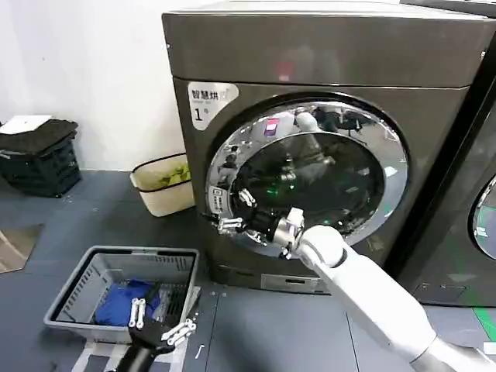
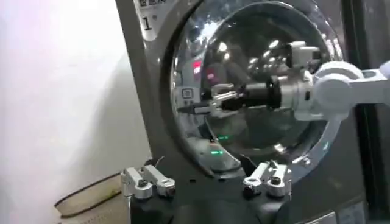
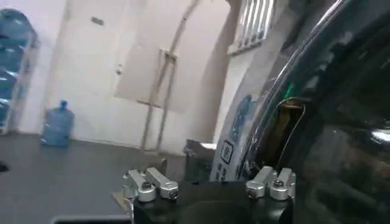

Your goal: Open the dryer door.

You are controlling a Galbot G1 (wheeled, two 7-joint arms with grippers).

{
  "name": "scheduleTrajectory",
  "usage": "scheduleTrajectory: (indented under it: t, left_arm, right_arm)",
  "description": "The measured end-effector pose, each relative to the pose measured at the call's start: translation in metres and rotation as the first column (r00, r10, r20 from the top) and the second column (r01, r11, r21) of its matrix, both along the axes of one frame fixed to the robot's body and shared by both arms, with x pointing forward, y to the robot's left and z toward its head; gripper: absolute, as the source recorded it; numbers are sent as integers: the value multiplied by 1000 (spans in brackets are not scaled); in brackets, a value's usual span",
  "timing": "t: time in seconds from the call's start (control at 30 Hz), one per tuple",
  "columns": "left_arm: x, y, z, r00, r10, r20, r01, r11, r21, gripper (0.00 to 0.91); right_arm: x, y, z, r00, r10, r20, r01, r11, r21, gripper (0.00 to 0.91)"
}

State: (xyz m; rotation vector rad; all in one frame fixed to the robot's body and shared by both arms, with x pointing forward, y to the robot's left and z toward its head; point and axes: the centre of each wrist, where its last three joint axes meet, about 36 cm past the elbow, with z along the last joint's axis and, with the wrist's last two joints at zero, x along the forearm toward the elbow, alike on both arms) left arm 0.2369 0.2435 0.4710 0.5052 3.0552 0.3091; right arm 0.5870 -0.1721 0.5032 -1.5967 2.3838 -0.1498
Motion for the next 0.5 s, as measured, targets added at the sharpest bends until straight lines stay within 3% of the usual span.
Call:
scheduleTrajectory:
  t: [0.33,0.5]
  left_arm:
    - [20,24,8,998,-21,57,20,1000,17,907]
    - [29,35,9,998,-13,68,12,1000,22,907]
  right_arm:
    - [-6,-18,3,996,81,21,-81,997,-5,907]
    - [-7,-29,5,986,159,54,-161,987,25,907]
